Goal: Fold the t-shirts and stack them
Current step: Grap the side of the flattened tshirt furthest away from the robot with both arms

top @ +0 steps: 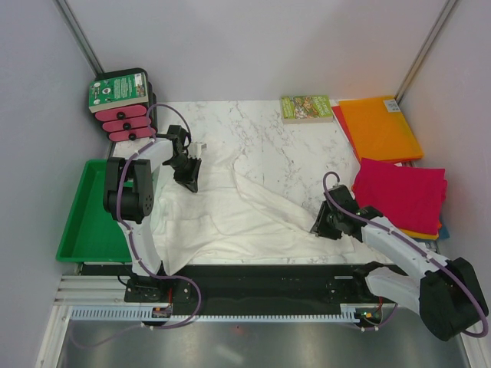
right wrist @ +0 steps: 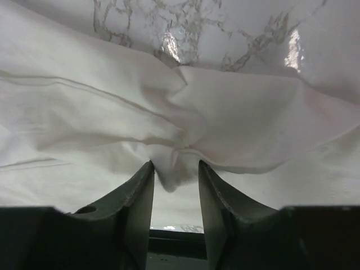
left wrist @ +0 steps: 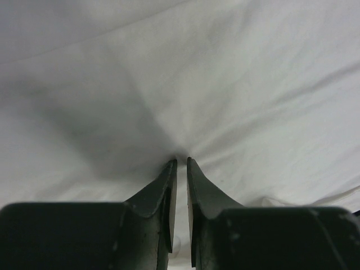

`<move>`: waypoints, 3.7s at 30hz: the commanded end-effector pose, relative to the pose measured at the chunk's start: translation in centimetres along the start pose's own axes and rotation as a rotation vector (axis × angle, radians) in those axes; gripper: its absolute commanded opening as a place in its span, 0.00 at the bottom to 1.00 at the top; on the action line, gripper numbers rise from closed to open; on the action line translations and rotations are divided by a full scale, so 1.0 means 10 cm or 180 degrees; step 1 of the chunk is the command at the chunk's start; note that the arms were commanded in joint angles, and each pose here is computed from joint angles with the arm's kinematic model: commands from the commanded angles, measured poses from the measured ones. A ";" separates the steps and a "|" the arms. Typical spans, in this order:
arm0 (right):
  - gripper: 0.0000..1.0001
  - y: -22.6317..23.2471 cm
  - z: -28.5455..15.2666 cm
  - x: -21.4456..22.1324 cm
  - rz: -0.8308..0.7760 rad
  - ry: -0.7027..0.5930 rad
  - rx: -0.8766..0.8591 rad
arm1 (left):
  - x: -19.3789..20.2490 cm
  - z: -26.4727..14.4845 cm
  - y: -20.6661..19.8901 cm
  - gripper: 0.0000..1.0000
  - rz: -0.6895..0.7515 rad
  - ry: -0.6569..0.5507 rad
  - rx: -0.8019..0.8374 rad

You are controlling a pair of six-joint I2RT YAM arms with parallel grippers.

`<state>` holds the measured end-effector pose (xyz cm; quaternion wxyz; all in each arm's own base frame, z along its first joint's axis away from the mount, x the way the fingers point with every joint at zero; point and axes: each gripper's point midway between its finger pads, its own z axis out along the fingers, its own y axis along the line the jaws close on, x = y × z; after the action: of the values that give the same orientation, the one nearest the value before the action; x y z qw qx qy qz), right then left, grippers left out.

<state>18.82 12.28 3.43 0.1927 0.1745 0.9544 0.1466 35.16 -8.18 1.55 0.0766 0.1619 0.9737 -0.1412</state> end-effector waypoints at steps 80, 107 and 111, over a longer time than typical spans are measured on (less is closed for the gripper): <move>0.09 -0.01 0.17 -0.18 -0.0001 -0.0560 0.0171 | 0.14 0.08 -0.01 0.19 -0.0061 0.0107 0.0000; 0.17 0.17 -0.01 -0.34 -0.0036 -0.0807 0.0076 | 0.14 0.06 -0.01 0.19 -0.0050 0.0071 -0.0017; 0.02 0.16 0.01 -0.33 -0.0028 -0.0798 0.0069 | 0.15 0.07 -0.01 0.19 -0.0057 0.0080 -0.0010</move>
<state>21.55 12.25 4.54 0.2985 0.1818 0.9306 0.1087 34.87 -8.26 1.53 0.0816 0.1627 0.9727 -0.1441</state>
